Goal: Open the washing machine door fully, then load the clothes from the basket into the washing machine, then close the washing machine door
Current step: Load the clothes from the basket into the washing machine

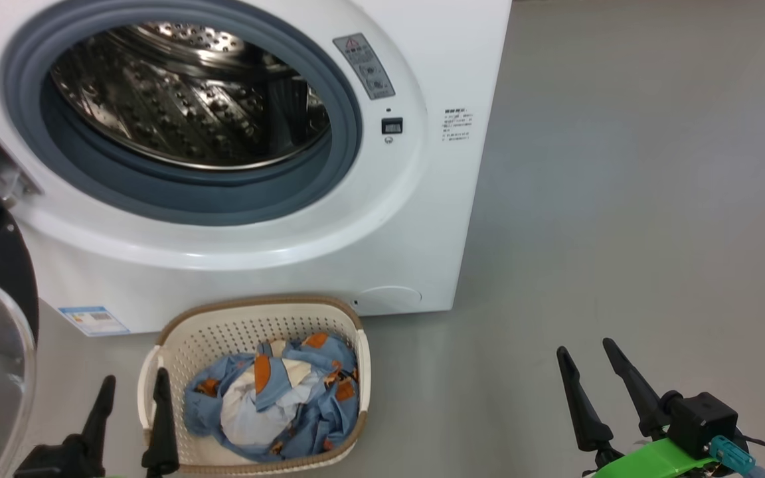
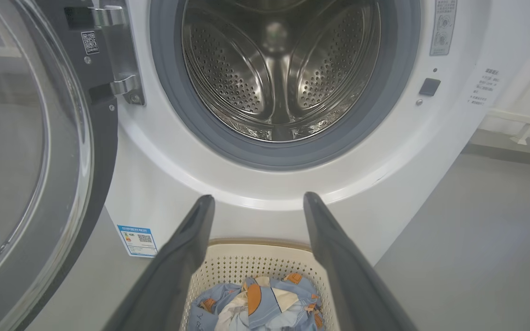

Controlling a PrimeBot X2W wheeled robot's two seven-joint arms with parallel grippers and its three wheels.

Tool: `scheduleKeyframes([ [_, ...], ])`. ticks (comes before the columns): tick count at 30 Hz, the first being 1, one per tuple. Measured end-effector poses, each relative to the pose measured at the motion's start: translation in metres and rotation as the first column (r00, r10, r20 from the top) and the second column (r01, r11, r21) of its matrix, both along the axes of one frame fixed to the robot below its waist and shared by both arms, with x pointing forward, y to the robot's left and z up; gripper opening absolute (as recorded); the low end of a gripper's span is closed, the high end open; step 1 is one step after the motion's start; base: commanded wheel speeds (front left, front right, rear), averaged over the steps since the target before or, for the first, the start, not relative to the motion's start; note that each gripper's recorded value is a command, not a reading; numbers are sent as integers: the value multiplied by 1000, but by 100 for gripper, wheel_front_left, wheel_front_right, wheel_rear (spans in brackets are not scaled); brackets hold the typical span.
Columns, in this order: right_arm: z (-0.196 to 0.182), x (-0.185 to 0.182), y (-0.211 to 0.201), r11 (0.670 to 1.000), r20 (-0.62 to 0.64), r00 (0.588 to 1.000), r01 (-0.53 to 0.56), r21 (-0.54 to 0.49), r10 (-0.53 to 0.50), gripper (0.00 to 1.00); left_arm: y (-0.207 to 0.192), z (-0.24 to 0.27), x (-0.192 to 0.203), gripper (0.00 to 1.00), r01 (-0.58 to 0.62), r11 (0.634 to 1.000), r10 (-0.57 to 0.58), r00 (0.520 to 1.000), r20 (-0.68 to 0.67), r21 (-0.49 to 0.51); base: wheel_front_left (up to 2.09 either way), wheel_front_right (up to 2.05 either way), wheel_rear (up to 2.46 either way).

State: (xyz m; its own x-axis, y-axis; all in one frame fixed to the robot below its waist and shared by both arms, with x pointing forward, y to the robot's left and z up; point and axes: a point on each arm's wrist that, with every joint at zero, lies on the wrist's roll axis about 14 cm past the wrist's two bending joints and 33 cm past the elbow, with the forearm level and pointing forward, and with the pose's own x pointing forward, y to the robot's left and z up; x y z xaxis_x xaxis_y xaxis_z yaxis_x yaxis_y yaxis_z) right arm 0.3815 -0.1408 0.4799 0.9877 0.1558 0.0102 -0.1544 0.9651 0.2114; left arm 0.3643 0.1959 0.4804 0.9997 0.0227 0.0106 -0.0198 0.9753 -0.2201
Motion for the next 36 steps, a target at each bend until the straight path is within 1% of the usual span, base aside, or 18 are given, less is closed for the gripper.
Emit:
scheduleKeyframes([
  [6, -16, 13, 0, 1000, -44, 999, 2, 0, -2, 100, -7, -19, 18, 100, 15, 999, -16, 999, -51, -32, 0, 0, 0],
  [19, -67, 45, 4, 1000, -160, 987, -11, 3, 11, 100, -35, -62, 78, 100, 82, 992, -95, 987, -130, -100, 0, 0, 0],
  [28, -97, 64, 3, 1000, -211, 977, -11, 2, 11, 100, -51, -112, 110, 100, 129, 982, -158, 962, -225, -136, 0, 0, 0],
  [36, -134, 68, -1, 1000, -287, 958, -3, 1, 3, 100, -63, -175, 127, 100, 166, 972, -217, 910, -354, -168, 0, 0, 0],
])
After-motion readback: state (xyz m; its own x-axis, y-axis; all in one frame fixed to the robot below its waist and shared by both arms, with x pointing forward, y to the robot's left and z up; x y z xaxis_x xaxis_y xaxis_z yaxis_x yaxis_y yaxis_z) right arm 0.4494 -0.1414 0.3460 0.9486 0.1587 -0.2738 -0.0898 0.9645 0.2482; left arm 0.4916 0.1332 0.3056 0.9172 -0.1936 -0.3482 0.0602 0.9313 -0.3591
